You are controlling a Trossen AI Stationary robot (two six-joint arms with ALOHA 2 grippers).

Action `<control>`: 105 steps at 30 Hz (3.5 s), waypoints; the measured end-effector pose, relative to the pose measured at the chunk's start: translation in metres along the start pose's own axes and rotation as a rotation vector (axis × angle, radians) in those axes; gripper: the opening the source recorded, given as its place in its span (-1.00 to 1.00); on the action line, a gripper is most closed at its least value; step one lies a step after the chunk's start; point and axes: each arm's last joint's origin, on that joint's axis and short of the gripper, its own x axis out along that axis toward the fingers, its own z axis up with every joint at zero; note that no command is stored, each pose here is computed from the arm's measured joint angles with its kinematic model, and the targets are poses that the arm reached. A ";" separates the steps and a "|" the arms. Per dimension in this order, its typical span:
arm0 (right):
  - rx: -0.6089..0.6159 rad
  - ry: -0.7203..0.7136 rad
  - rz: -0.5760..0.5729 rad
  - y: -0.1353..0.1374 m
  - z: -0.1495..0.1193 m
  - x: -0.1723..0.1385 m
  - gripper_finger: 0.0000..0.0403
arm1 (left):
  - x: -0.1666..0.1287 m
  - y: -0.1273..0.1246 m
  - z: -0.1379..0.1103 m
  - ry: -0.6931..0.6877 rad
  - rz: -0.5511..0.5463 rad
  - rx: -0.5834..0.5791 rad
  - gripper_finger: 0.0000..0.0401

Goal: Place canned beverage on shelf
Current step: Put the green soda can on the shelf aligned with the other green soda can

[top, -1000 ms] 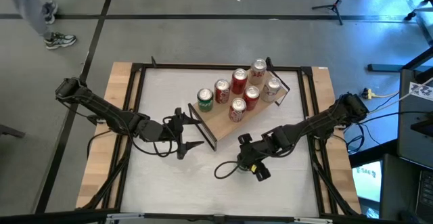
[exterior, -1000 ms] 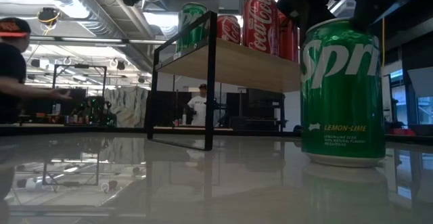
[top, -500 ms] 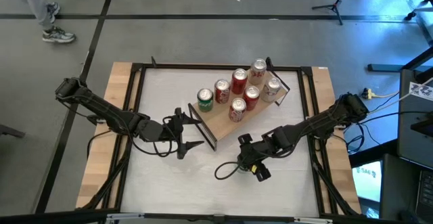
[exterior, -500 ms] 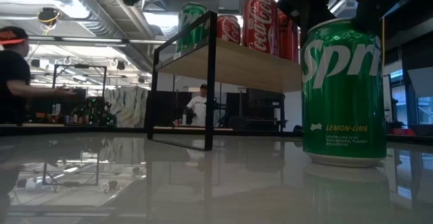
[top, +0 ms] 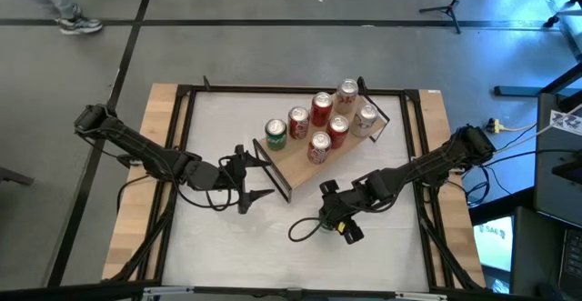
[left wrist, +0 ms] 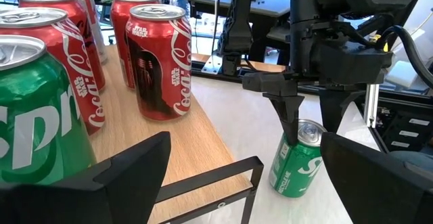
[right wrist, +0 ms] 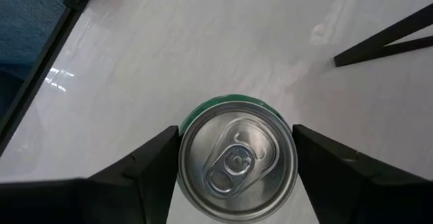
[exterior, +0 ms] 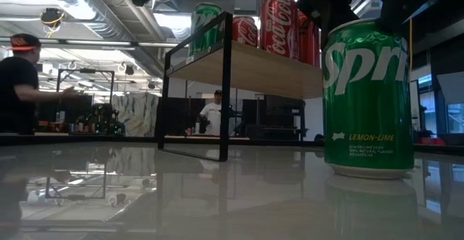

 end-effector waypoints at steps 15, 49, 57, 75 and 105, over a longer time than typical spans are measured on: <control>-0.001 0.005 -0.003 0.000 -0.001 0.001 0.50 | 0.000 0.000 0.000 0.000 0.000 0.000 0.84; 0.322 0.115 0.005 0.001 -0.011 0.000 0.96 | 0.000 0.000 0.000 0.000 0.000 0.000 0.84; 0.322 0.120 0.014 0.001 -0.010 0.007 0.96 | 0.000 0.000 0.000 0.000 0.000 0.000 0.84; 0.315 0.087 0.024 0.001 -0.006 0.016 0.96 | 0.000 0.000 0.000 0.001 -0.001 0.000 0.84; 0.320 0.080 0.034 0.000 -0.005 0.015 0.54 | 0.000 0.000 0.000 0.002 0.000 0.002 0.84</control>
